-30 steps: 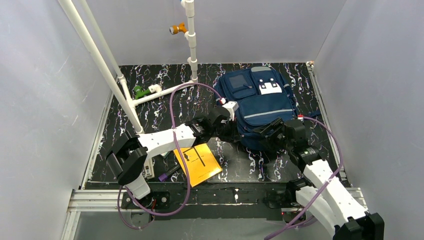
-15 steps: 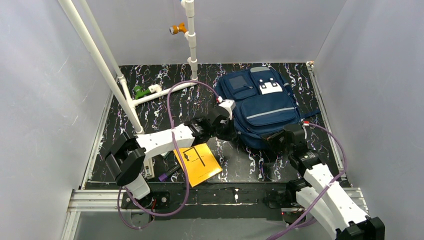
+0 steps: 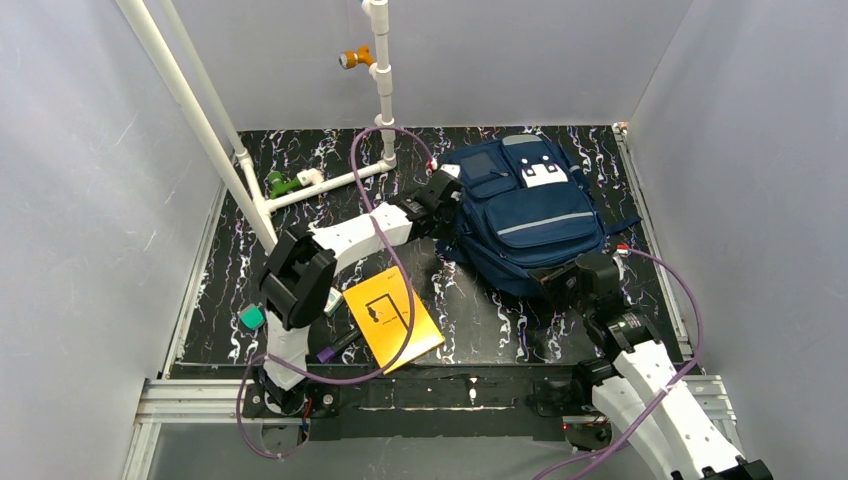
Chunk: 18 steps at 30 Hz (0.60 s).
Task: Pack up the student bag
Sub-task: Zip the student bag at the center of the board.
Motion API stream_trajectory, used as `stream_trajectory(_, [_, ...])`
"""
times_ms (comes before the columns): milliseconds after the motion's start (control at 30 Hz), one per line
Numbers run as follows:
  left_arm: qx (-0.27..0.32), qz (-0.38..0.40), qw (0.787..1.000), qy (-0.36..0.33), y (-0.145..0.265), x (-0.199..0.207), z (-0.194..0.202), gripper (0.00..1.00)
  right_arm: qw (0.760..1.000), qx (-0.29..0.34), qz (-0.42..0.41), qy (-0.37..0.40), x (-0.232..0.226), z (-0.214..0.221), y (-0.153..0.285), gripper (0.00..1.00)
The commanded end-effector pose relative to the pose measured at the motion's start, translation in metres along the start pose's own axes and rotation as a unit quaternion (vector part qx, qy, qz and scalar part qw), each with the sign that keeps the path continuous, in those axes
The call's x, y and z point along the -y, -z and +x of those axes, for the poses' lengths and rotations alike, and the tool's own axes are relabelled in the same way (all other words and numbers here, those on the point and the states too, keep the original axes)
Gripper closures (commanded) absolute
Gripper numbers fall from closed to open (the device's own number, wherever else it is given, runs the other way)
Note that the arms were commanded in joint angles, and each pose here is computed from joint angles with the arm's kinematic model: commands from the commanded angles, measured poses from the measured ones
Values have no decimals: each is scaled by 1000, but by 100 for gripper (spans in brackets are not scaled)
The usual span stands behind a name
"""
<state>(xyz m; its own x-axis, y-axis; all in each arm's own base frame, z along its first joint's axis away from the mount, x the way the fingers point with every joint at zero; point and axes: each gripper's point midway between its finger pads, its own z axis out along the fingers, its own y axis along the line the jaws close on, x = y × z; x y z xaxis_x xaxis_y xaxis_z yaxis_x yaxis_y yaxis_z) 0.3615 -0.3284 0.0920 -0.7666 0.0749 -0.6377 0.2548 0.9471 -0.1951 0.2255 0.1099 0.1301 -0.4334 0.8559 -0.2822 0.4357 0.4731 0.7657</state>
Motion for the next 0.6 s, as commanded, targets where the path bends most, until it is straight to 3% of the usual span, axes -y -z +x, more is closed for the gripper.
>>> stream_trajectory(0, [58,-70,996,-9,-3,-31,-54,100,997,29,-62,45,-29,-16,19,99])
stream_trajectory(133, [63,26,997,-21,-13,13,-71,100,992,-61,-102,39,-32,27,7,99])
stream_trajectory(200, [51,59,996,-46,-17,30,-80,100,977,-91,-184,56,-79,58,3,99])
stream_trajectory(233, [53,39,995,-70,-15,22,-94,100,953,-188,-166,168,-90,121,-10,79])
stream_trajectory(300, [28,-9,998,-61,1,-13,-106,65,919,-270,-122,259,-88,159,-16,52])
stream_trajectory(400, [33,4,998,-49,50,-36,-98,28,894,-267,-155,324,-80,155,-4,17])
stream_trajectory(433, [22,33,999,-34,70,-31,-84,23,884,-241,-141,376,-80,138,4,3])
stream_trajectory(567, [12,92,996,3,95,-18,-59,21,863,-191,-110,455,-92,104,11,2])
